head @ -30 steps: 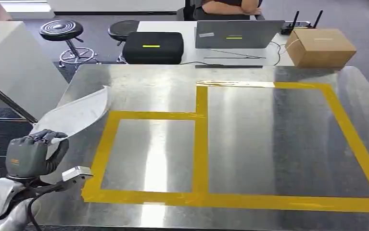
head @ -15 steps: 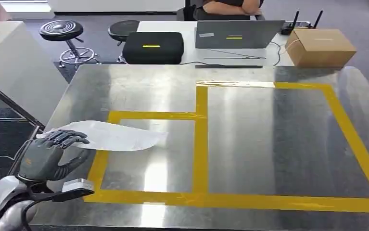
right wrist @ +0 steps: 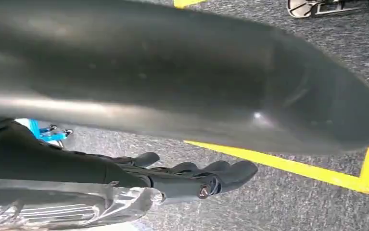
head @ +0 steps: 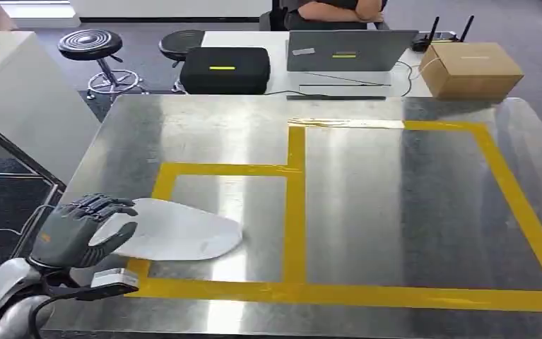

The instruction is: Take the parts from the cabinet and place them on the table.

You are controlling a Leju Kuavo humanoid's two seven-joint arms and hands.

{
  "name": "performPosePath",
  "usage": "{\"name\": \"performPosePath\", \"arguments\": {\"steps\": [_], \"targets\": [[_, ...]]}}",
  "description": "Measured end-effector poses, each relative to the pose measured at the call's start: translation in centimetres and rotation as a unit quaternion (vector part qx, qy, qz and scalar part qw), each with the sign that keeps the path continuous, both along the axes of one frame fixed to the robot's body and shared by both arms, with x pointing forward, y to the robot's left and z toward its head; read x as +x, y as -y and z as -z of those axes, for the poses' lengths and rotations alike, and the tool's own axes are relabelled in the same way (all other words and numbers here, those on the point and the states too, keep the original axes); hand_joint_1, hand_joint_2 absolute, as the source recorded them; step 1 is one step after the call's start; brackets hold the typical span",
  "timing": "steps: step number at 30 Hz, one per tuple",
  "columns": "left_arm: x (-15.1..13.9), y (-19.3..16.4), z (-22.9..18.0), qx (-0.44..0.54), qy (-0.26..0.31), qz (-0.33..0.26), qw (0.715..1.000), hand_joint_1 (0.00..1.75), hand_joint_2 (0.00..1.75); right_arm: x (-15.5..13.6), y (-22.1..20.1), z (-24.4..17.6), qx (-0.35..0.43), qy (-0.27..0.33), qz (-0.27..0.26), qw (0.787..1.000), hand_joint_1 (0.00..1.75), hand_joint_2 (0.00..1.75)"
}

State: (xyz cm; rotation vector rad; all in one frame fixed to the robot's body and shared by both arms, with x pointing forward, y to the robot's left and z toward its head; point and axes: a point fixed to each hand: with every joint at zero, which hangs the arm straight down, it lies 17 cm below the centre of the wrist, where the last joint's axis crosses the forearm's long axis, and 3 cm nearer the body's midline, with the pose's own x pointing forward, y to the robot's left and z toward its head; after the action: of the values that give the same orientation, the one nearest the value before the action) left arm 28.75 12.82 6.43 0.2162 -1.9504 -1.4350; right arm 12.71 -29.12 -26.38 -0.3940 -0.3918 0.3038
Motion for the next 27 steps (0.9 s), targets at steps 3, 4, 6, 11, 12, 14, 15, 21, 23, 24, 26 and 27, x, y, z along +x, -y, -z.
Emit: {"name": "performPosePath", "arguments": {"steps": [3, 4, 6, 11, 12, 14, 15, 21, 23, 24, 26, 27], "targets": [[-0.2, 0.0, 0.2, 0.001, -0.004, 0.004, 1.000, 0.45, 1.75, -0.3, 0.1, 0.1, -0.001, -0.004, 0.000, 1.000, 0.00, 0.00], [-0.2, 0.0, 0.2, 0.001, -0.005, 0.004, 1.000, 0.33, 1.75, -0.4, 0.1, 0.1, -0.001, -0.006, 0.001, 1.000, 0.00, 0.00], [-0.3, 0.1, 0.3, 0.002, -0.006, 0.006, 1.000, 0.33, 1.75, -0.7, 0.2, 0.2, -0.002, -0.010, 0.001, 1.000, 0.00, 0.00], [-0.6, 0.3, 0.4, 0.002, -0.011, 0.011, 1.000, 0.33, 1.75, -1.3, 0.3, 0.3, -0.004, -0.018, -0.001, 1.000, 0.00, 0.00], [-0.7, 0.3, 0.5, 0.002, -0.012, 0.012, 1.000, 0.33, 1.75, -1.3, 0.3, 0.3, -0.004, -0.019, -0.001, 1.000, 0.00, 0.00], [-0.7, 0.4, 0.5, 0.003, -0.012, 0.013, 1.000, 0.00, 1.75, -1.4, 0.4, 0.3, -0.004, -0.019, -0.001, 1.000, 0.00, 0.00], [-0.8, 0.4, 0.5, 0.002, -0.012, 0.014, 1.000, 0.00, 1.75, -1.4, 0.4, 0.4, -0.004, -0.019, -0.001, 1.000, 0.00, 0.00], [-1.3, 0.7, 1.3, 0.008, -0.030, 0.024, 0.999, 0.00, 1.75, -1.4, 0.5, 0.4, -0.005, -0.020, -0.002, 1.000, 0.00, 0.00], [-1.5, 0.9, 1.4, 0.008, -0.034, 0.028, 0.999, 0.00, 1.75, -1.4, 0.5, 0.4, -0.005, -0.020, -0.002, 1.000, 0.00, 0.00], [-1.6, 1.0, 1.5, 0.008, -0.035, 0.029, 0.999, 0.00, 1.75, -1.4, 0.5, 0.4, -0.005, -0.020, -0.002, 1.000, 0.00, 0.00], [-1.6, 1.1, 1.4, 0.001, -0.037, 0.029, 0.999, 0.00, 0.00, -1.4, 0.5, 0.4, -0.005, -0.020, -0.002, 1.000, 0.00, 0.00], [-1.6, 1.0, 1.2, -0.006, -0.037, 0.026, 0.999, 0.00, 0.00, -1.4, 0.5, 0.4, -0.005, -0.020, -0.002, 1.000, 0.00, 0.00]]}}
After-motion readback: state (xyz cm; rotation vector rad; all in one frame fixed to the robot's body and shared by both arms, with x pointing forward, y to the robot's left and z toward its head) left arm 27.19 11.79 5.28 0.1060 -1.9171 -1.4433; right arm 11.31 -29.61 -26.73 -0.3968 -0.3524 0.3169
